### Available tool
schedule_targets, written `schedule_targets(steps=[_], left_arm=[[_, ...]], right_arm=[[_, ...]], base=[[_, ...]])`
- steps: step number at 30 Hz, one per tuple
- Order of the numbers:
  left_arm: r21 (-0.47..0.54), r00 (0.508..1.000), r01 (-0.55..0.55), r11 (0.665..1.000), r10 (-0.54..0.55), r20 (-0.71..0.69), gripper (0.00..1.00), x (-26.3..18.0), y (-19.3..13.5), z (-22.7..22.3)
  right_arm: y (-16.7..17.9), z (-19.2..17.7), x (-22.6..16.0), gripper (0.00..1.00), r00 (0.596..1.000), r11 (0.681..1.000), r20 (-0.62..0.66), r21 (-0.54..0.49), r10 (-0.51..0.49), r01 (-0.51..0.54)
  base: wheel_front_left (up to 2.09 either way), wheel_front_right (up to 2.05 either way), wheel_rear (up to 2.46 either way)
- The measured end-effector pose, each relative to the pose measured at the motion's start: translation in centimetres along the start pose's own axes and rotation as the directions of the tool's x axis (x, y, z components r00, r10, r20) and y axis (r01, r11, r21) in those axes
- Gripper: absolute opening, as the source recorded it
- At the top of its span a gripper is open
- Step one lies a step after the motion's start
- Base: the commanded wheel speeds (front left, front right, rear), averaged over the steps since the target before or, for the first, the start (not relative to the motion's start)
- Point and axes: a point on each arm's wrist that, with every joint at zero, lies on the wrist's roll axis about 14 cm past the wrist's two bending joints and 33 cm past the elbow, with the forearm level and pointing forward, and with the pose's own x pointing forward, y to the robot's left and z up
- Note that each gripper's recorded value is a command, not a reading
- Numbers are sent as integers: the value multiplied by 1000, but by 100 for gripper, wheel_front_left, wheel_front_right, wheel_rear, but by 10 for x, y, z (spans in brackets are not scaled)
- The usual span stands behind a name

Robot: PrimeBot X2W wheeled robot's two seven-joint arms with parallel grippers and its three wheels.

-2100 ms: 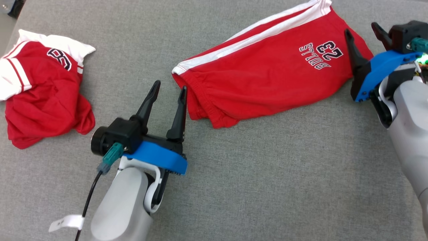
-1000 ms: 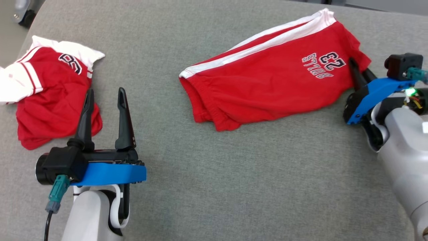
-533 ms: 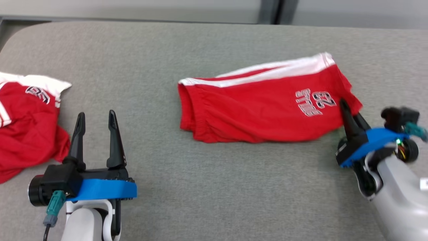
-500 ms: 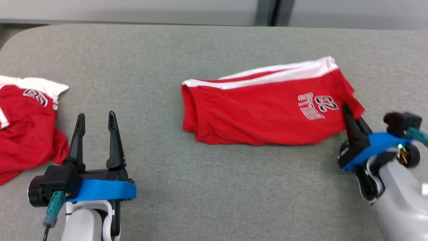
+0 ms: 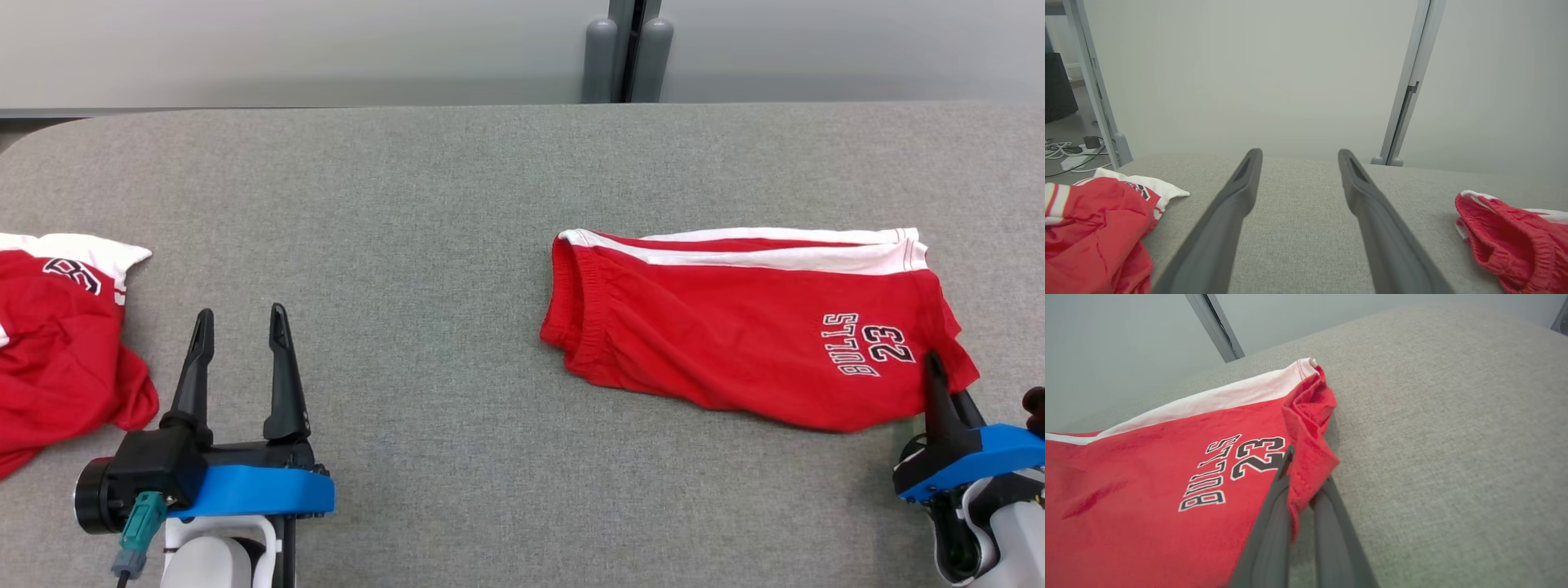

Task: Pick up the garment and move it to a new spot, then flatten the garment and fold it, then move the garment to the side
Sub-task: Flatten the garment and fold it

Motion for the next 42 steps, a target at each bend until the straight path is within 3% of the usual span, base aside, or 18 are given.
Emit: schedule_targets(steps=[7,14,19,26,34,39,40,41,42], left_arm=[[-1,1000,6,1000,-6,0,100,-3,-1,1],[0,1000,-6,1000,6,18,100,-9,3,9],[-3,999,-26,1000,27,21,100,-15,10,11],[-5,998,-55,998,55,21,100,-22,18,13],[-9,997,-77,997,77,18,100,-29,24,12],[-10,996,-82,997,83,16,100,-32,25,12],[-10,996,-83,997,83,16,100,-32,25,12],[-10,996,-82,997,82,15,100,-32,25,12],[-10,997,-81,997,81,14,100,-32,24,12]], right_arm=[[20,15,4,0,998,999,54,7,38,-38],[94,52,20,0,966,977,146,-19,214,-213],[168,58,21,0,912,923,143,-60,384,-380],[232,34,7,0,836,835,59,-116,546,-538],[258,-12,-18,0,772,760,-69,-144,631,-634],[249,-36,-29,0,762,747,-133,-149,634,-647],[250,-38,-31,36,759,745,-139,-146,636,-651],[250,-38,-32,100,757,744,-137,-140,639,-654],[251,-38,-33,100,755,742,-136,-135,642,-656]], base=[[0,0,0],[0,0,0],[0,0,0],[0,0,0],[0,0,0],[0,0,0],[0,0,0],[0,0,0],[0,0,0]])
